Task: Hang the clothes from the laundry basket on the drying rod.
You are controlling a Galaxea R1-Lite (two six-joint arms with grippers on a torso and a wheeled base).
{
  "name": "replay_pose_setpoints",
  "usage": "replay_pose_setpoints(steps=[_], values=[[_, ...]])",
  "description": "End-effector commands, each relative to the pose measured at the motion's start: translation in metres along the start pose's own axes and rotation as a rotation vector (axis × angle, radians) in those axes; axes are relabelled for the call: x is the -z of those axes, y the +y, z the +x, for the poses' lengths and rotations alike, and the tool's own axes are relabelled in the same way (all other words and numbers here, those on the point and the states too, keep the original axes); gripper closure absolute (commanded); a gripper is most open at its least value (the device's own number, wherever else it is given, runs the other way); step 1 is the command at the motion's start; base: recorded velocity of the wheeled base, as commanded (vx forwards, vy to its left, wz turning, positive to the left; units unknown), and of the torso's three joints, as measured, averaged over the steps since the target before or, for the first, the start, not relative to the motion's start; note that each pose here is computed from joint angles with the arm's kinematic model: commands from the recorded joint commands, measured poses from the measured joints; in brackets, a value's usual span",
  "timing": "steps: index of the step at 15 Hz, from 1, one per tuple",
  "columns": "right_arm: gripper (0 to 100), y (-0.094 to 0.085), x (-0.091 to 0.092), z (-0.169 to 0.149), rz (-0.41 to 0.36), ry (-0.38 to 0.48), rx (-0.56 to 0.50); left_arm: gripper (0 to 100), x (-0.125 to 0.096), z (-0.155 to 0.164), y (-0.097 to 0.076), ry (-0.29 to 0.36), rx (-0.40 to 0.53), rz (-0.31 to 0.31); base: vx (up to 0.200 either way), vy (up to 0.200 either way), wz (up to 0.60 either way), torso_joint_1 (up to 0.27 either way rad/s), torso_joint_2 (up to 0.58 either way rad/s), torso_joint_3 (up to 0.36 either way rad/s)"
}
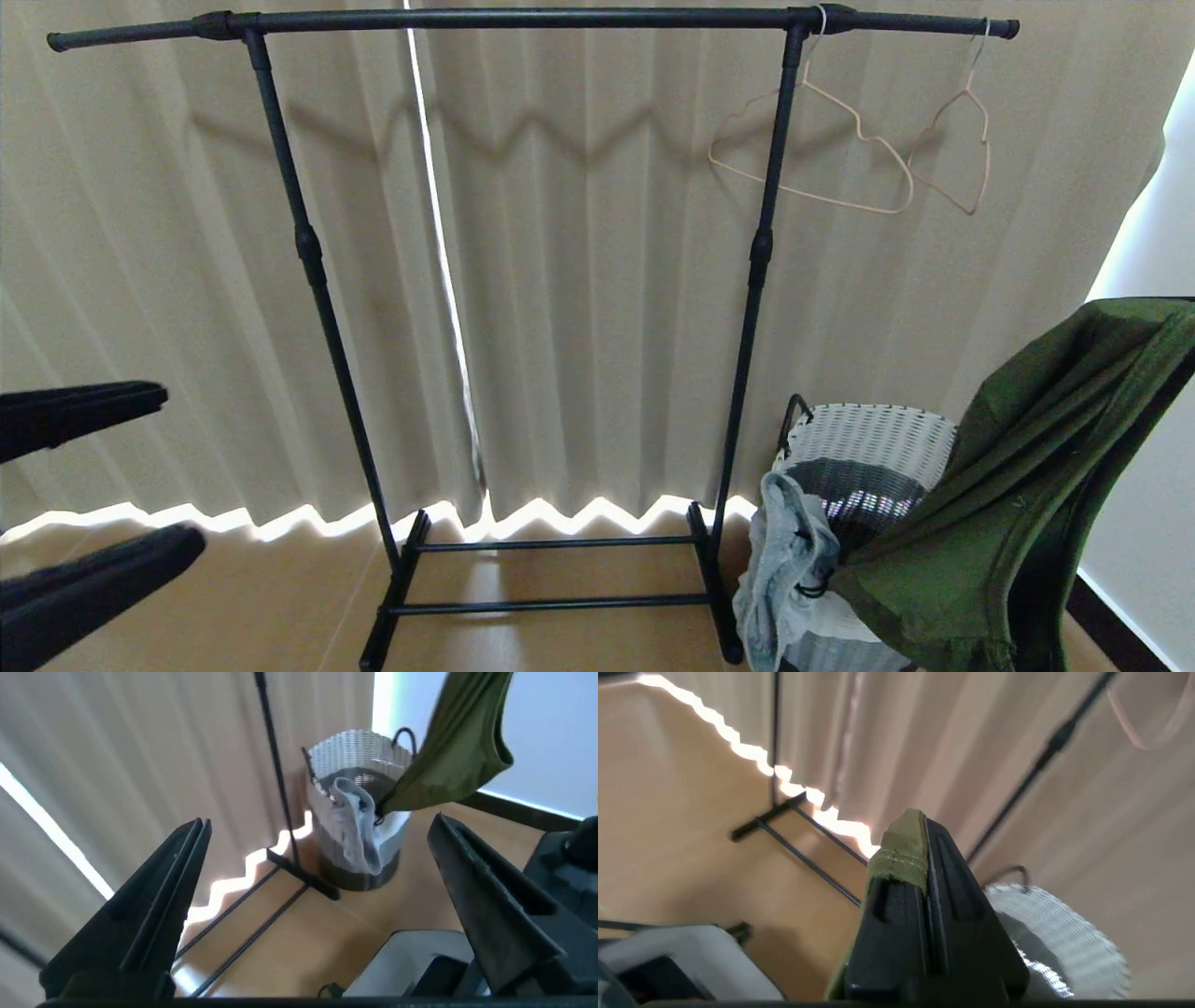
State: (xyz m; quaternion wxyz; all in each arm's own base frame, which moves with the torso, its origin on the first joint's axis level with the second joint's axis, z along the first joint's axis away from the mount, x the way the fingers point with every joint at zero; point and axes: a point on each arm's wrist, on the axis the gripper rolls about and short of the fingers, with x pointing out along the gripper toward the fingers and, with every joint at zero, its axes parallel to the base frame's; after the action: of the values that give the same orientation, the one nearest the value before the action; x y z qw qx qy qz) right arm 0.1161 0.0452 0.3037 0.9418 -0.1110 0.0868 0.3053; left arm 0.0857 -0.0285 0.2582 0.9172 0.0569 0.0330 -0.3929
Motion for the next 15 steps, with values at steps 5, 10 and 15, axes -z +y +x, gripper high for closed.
replay_pose_setpoints(steps=[5,10,15], values=[[100,0.004,-0.012,0.025,0.054,-0.03,-0.082,0,0.005,0.135,-0.013,0.086,0.129,-0.059,0.0,0.0,0.0,0.0,0.0,0.0],[100,0.007,-0.019,0.049,0.07,-0.07,-0.126,0,0.026,0.165,-0.066,0.208,0.31,-0.099,0.0,0.0,0.0,0.0,0.0,0.0],[100,0.013,-0.02,0.057,0.096,-0.081,-0.165,0,0.039,0.206,-0.119,0.191,0.323,-0.156,0.0,0.0,0.0,0.0,0.0,0.0]])
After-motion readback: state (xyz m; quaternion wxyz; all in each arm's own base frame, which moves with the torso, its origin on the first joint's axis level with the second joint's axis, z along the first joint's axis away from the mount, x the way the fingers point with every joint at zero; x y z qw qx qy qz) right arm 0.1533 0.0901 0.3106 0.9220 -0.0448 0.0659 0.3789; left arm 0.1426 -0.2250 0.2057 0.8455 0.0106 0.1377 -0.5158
